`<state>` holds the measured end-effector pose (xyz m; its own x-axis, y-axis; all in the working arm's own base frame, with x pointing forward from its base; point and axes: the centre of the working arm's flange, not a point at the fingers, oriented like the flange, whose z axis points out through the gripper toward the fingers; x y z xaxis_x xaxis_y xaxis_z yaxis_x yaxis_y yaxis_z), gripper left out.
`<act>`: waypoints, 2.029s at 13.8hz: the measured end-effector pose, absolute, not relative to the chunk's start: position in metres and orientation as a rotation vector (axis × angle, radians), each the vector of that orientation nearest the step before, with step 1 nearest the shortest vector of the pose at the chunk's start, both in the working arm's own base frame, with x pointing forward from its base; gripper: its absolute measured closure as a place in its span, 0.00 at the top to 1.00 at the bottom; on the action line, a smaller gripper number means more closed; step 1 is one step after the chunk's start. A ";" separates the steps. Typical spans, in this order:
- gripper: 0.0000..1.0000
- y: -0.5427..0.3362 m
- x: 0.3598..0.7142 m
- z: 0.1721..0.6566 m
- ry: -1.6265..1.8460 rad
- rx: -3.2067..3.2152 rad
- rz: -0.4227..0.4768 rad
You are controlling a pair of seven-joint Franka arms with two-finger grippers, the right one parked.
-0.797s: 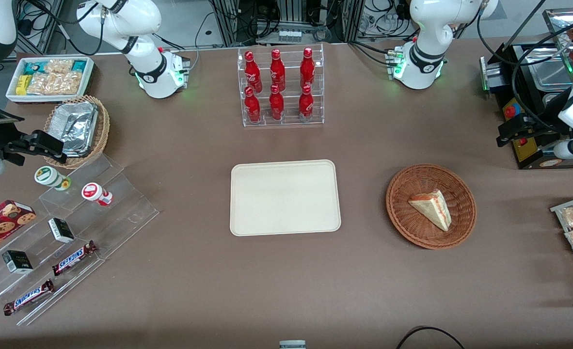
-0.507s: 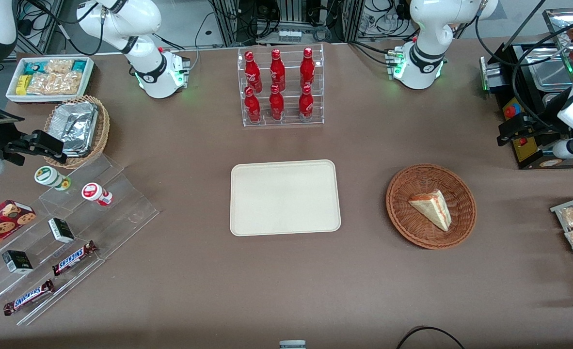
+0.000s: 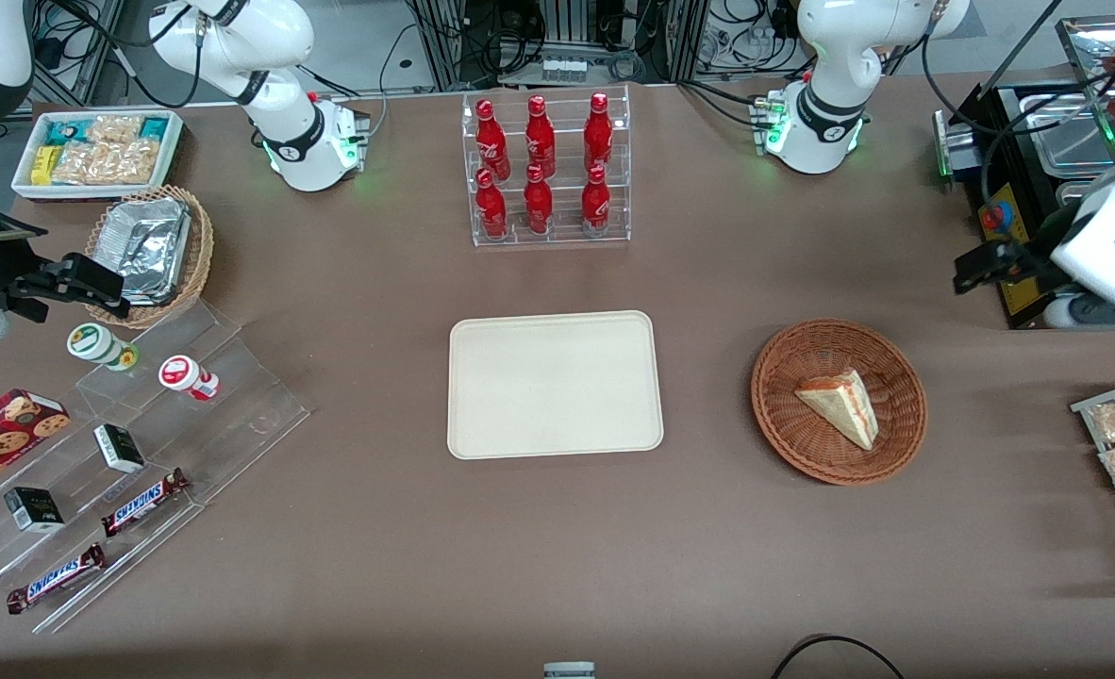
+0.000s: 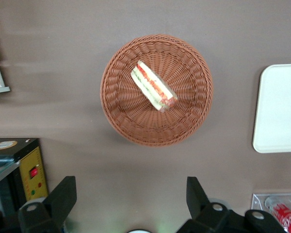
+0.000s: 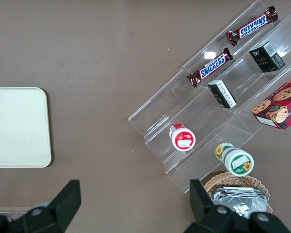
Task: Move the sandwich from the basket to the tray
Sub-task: 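Lower the left gripper onto the wrapped sandwich in the basket and grasp it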
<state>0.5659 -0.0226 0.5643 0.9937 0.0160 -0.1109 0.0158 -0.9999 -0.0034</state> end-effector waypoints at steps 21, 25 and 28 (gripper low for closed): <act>1.00 -0.065 0.554 0.294 -0.846 -3.055 -0.059; 1.00 -0.065 0.559 0.272 -0.896 -3.054 -0.083; 0.97 -0.066 0.561 0.258 -0.908 -3.057 -0.092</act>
